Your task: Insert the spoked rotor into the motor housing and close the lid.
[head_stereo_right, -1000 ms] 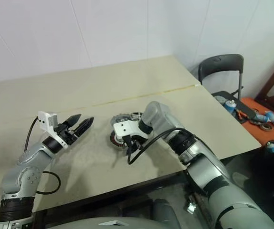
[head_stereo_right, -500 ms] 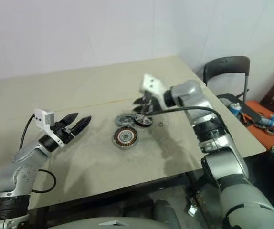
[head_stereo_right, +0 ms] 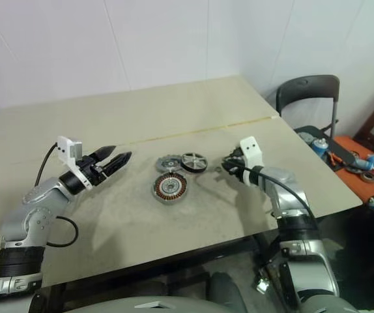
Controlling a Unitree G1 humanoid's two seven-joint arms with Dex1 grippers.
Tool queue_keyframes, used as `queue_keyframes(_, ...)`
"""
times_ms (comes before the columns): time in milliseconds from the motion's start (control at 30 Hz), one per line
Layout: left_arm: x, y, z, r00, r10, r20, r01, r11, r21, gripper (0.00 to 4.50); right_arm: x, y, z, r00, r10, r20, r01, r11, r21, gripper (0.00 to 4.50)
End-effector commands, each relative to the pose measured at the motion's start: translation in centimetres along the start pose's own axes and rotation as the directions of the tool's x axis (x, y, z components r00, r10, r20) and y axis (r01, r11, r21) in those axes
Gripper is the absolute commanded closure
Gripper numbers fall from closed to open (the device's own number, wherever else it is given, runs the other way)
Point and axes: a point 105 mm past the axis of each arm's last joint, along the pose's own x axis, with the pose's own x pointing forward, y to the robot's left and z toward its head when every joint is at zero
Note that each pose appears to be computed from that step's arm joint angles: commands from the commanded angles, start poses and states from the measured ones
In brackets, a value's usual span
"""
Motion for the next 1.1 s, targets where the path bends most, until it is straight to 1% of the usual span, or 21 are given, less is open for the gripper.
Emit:
queue_keyframes(33,0.3,-0.1,1.1,1.000,-0.021,0.016,0.020,0.999,0.043,0.40,0.1,1.2,1.0,0.999,0.013,0.034,-0.011,0.999,-0.041,3.12)
queue_keyframes(267,0.1,-0.3,0.9,1.000,-0.022,0.011,0.022,0.999,0.041,0.40,1.4,1.0,-0.9,0.999,-0.021,-0.031,0.019,0.997,-0.072,3.12)
queue_keyframes(333,0.0,-0.2,0.8,1.000,-0.017,0.010,0.017,0.999,0.041,0.40,1.7,0.7,-0.8,0.999,-0.038,-0.023,0.037,0.997,-0.068,3.12)
queue_keyframes(433,-0.2,-0.2,0.8,1.000,-0.013,0.012,0.013,0.999,0.038,0.40,1.8,0.6,0.0,0.999,-0.031,0.005,0.032,0.998,-0.054,2.51)
queue_keyframes(567,-0.5,-0.1,0.6,1.000,-0.005,0.010,0.005,0.999,0.034,0.40,2.1,1.1,-0.7,0.999,-0.005,-0.043,0.002,0.997,-0.076,1.20)
queue_keyframes(867,-0.5,-0.3,0.6,1.000,-0.001,0.013,0.000,0.999,0.034,0.40,3.3,2.4,-1.9,0.997,0.016,-0.081,-0.024,0.995,-0.095,1.20)
queue_keyframes(933,-0.4,-0.3,0.6,1.000,-0.002,0.012,0.001,0.999,0.035,0.40,3.6,1.9,-2.4,0.996,-0.022,-0.091,0.014,0.995,-0.096,1.20)
queue_keyframes(1067,-0.4,-0.4,0.5,1.000,-0.002,0.011,0.002,0.999,0.035,0.40,3.9,0.5,-3.6,0.988,-0.080,-0.134,0.080,0.997,-0.002,1.20)
queue_keyframes(1100,-0.4,-0.5,0.4,1.000,-0.002,0.011,0.001,0.999,0.034,0.40,3.9,0.2,-3.9,0.985,-0.093,-0.146,0.093,0.996,-0.007,1.20)
